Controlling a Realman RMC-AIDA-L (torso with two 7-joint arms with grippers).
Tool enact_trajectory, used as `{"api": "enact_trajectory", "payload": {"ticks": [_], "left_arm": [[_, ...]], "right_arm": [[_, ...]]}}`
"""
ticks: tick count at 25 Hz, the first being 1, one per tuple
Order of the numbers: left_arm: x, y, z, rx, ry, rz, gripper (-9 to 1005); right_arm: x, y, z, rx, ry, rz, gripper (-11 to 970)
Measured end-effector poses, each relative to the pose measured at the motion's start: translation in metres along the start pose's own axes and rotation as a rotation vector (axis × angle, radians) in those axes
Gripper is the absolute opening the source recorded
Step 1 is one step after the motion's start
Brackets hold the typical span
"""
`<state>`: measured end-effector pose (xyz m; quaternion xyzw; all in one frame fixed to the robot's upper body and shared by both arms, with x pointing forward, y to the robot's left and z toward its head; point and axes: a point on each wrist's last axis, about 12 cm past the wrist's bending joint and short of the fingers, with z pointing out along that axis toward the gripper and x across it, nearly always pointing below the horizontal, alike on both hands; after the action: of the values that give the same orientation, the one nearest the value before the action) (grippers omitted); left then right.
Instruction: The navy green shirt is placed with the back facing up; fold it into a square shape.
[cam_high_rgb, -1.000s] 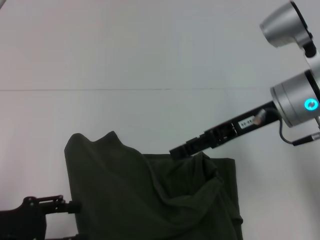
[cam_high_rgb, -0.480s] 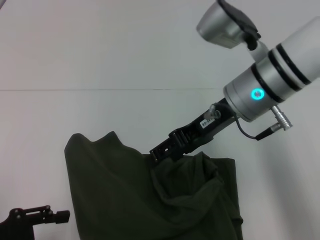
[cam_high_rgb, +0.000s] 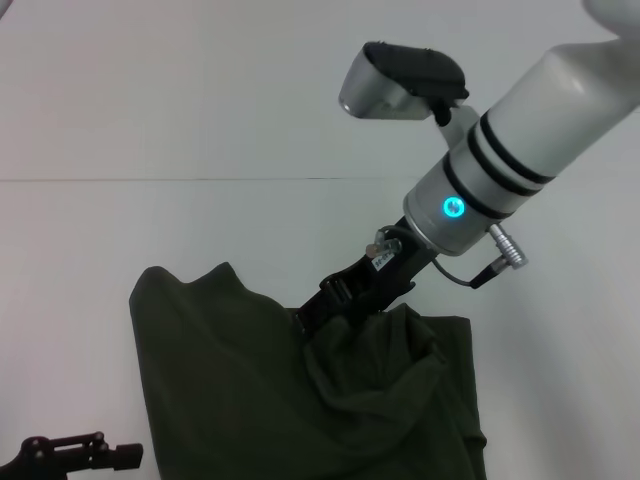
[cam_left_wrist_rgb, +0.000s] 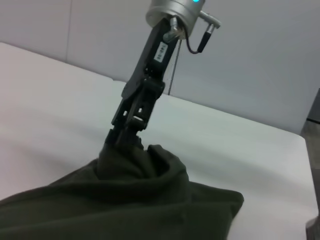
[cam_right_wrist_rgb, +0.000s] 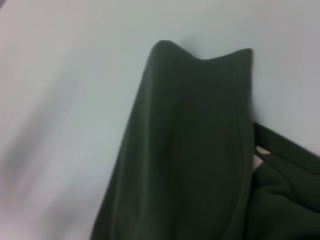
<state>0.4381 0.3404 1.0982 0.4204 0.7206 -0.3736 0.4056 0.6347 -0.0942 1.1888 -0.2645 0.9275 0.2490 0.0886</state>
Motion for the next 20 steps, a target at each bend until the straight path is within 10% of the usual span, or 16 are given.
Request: {"api": "enact_trajectory", "payload": {"ticks": [20], "left_arm": [[-0.002,0.004,-0.004,0.001,0.027,0.021,741]], "right_arm": [[0.012,-0.005,0.031,-0.014,0.031,0.052,856]]}}
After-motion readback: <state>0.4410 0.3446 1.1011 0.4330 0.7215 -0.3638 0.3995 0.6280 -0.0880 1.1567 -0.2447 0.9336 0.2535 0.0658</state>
